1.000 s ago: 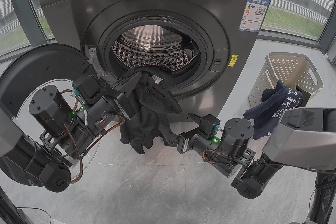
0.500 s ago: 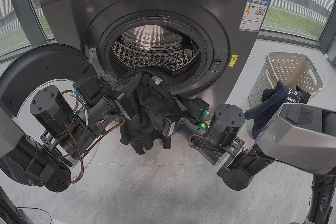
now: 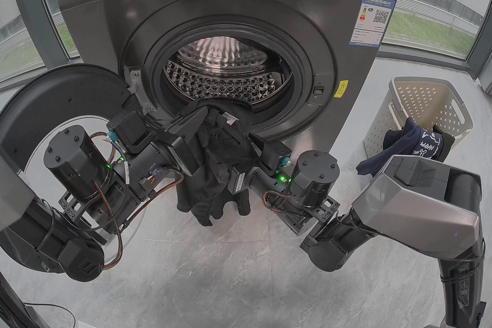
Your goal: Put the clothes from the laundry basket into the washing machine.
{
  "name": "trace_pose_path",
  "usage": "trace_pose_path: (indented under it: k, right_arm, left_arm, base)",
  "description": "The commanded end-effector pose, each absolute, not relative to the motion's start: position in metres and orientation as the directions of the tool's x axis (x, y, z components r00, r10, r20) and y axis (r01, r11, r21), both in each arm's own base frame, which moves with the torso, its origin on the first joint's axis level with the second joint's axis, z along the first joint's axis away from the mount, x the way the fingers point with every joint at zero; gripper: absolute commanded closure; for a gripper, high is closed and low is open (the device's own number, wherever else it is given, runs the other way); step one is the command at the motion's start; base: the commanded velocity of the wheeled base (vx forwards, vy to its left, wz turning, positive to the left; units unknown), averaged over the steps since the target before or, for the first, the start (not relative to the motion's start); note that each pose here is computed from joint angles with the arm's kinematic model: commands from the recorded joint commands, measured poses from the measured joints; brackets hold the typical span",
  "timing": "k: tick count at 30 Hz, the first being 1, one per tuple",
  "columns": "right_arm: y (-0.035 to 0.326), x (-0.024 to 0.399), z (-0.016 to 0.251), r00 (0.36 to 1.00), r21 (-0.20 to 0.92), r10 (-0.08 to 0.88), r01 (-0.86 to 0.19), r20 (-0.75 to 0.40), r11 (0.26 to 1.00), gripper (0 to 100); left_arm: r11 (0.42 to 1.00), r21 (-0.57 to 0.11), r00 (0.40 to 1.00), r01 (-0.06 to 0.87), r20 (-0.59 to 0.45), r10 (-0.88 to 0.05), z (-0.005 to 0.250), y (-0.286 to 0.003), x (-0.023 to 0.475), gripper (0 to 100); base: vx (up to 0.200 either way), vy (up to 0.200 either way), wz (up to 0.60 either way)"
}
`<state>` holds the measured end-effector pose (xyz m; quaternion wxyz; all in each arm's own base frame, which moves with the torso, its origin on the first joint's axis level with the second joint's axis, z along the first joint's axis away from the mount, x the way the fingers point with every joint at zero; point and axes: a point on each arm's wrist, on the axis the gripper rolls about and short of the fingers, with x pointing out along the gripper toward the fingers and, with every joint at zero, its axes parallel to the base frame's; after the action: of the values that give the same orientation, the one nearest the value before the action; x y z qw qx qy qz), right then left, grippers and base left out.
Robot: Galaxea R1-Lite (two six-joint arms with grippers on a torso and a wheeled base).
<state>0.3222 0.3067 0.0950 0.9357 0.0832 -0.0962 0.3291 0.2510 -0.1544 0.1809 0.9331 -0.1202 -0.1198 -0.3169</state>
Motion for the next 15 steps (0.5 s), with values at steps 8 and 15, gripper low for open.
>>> trace_pose_path:
  k: [8,15]
  right_arm:
    - [0.317,0.310,0.084,0.751,0.089,0.631,-0.654,0.194,0.751,0]
    - [0.321,0.324,0.092,0.757,0.098,0.601,-0.639,0.255,0.763,0]
  left_arm:
    - [0.771,-0.149,0.772,0.619,0.301,-0.561,0.181,-0.154,0.252,100]
    - [0.770,-0.149,0.770,0.621,0.301,-0.563,0.181,-0.155,0.251,100]
  base:
    - [0.000,0.000,0.00]
    - [0.000,0.000,0.00]
